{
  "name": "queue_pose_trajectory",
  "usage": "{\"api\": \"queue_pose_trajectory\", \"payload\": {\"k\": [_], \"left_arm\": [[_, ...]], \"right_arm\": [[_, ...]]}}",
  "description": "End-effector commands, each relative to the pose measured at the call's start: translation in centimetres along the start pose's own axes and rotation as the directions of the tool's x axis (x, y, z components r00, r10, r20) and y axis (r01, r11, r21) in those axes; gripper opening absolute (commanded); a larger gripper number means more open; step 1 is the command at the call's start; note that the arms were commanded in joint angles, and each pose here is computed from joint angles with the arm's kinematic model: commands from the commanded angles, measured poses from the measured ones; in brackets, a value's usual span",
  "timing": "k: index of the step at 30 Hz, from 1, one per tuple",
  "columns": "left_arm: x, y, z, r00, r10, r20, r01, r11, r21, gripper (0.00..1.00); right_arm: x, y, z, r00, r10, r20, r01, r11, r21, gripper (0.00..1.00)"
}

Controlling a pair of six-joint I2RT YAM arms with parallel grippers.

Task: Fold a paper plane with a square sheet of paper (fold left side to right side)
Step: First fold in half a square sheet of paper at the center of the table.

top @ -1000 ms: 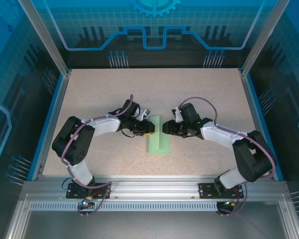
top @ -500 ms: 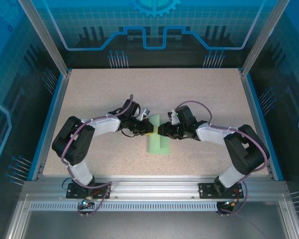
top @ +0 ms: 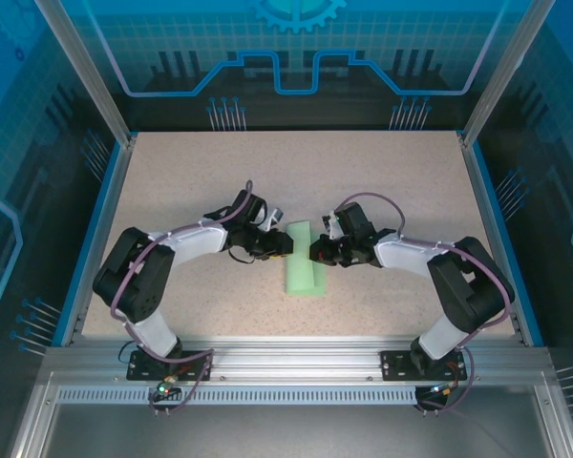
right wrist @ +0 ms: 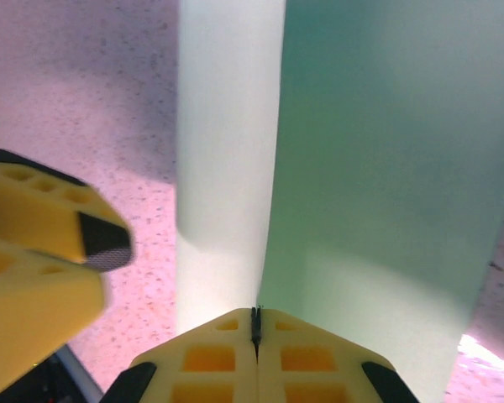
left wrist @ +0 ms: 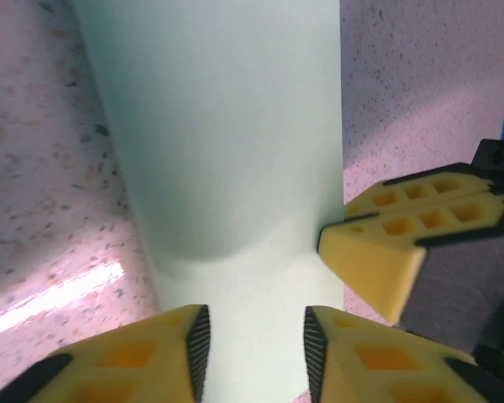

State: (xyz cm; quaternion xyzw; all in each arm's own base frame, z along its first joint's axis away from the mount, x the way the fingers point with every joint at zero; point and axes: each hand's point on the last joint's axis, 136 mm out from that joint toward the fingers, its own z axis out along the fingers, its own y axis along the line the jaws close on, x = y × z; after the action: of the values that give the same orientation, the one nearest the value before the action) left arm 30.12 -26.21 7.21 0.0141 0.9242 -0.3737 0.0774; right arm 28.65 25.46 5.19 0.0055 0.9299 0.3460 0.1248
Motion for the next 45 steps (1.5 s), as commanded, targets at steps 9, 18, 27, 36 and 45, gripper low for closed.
{"api": "queue_pose_trajectory", "payload": {"k": [9, 18, 27, 36, 45], "left_arm": [[0.4, 1.6, 0.4, 1.0, -0.008, -0.014, 0.006, 0.989, -0.145, 0.59], [0.3, 1.3, 2.9, 0.999, -0.025, -0.045, 0.016, 0.983, -0.183, 0.61], [0.7, 2.5, 4.2, 0.997, -0.037, -0.073, 0.015, 0.96, -0.281, 0.55], [1.5, 3.6, 5.3, 0.993, -0.041, -0.113, -0.001, 0.939, -0.344, 0.53], [2.1, 3.9, 6.1, 0.988, -0.032, -0.15, -0.029, 0.923, -0.383, 0.53]], "right_arm": [[0.9, -3.2, 0.3, 0.999, 0.001, -0.044, 0.007, 0.983, 0.183, 0.05], [1.0, -3.7, 0.4, 0.999, 0.003, -0.053, 0.008, 0.979, 0.204, 0.06], [1.0, -3.9, 0.4, 0.998, -0.005, -0.06, 0.018, 0.975, 0.219, 0.08], [0.7, -4.1, -0.6, 0.999, -0.024, -0.041, 0.034, 0.966, 0.255, 0.23], [-0.7, -5.2, -5.4, 0.991, -0.04, 0.126, -0.004, 0.943, 0.333, 0.5]]}}
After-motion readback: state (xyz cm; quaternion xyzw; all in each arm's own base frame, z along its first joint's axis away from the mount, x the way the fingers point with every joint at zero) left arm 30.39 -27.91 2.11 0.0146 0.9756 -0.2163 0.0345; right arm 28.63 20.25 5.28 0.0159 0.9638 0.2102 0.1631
